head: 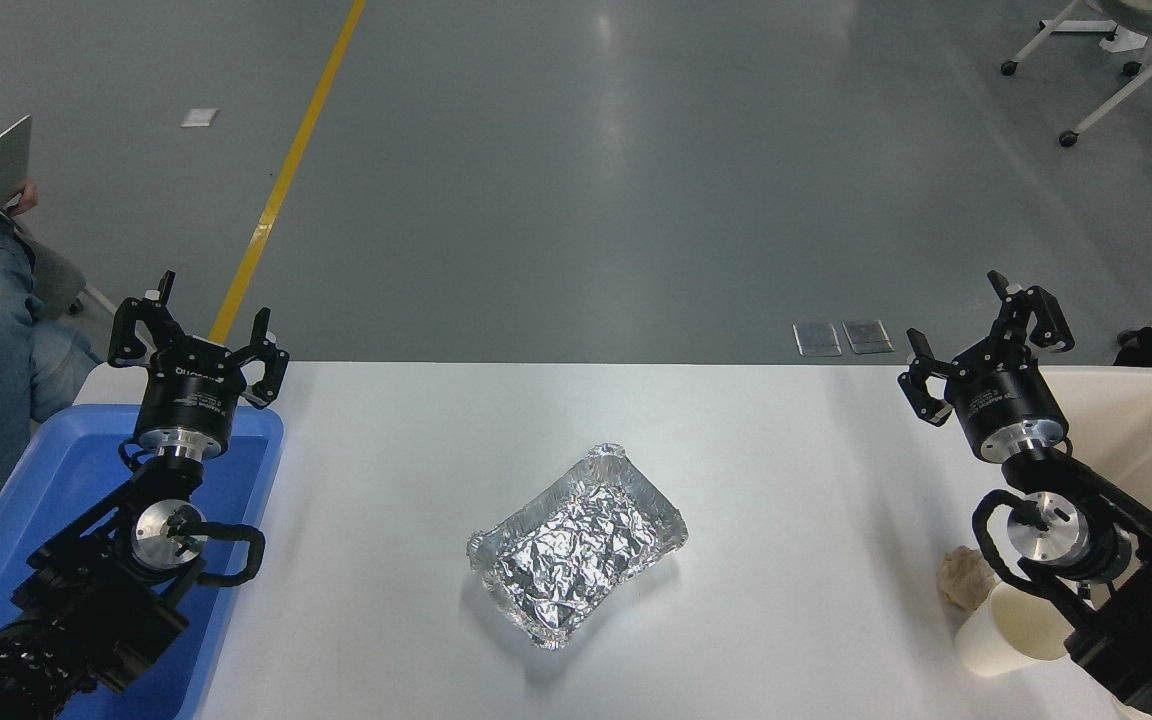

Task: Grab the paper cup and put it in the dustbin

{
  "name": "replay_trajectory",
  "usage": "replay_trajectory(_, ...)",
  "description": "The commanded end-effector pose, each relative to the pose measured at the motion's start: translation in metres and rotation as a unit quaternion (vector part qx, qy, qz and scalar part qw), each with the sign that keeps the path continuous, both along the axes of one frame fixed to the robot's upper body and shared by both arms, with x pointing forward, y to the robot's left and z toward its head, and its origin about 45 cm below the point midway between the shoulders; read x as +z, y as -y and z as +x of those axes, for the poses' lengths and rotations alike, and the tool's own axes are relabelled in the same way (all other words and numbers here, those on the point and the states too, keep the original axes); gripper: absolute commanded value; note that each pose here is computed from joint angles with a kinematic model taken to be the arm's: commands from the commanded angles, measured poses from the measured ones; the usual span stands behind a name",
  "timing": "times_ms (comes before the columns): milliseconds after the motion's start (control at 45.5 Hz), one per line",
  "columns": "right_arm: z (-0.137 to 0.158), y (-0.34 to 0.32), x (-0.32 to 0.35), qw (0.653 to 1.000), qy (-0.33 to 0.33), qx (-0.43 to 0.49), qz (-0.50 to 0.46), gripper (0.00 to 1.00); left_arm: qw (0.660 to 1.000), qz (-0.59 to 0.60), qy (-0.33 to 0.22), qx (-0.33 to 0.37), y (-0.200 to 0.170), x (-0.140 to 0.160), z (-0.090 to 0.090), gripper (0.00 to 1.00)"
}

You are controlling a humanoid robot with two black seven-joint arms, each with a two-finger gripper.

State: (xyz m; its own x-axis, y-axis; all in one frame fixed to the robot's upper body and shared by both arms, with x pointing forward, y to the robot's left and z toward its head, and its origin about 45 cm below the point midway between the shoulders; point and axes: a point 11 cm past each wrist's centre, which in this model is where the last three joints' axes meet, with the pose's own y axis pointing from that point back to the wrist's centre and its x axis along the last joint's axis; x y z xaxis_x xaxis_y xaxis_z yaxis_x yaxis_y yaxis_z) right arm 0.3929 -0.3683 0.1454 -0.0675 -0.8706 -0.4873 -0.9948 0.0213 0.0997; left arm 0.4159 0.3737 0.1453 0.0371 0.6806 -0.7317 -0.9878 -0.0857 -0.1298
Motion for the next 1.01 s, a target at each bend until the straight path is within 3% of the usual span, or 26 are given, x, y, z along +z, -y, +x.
replay_trajectory(0,-0.001,0.001,0.0,1.0,-0.001,-0.001,-0.001,1.0,1.0,0.0,0.0,-0.001,0.0,0.001,0.0,0.99)
replay_trajectory(989,0.022,-0.014,0.021,0.999,0.016,0.028,-0.024,1.0,1.0,0.0,-0.001,0.002,0.0,0.0,0.0,0.99)
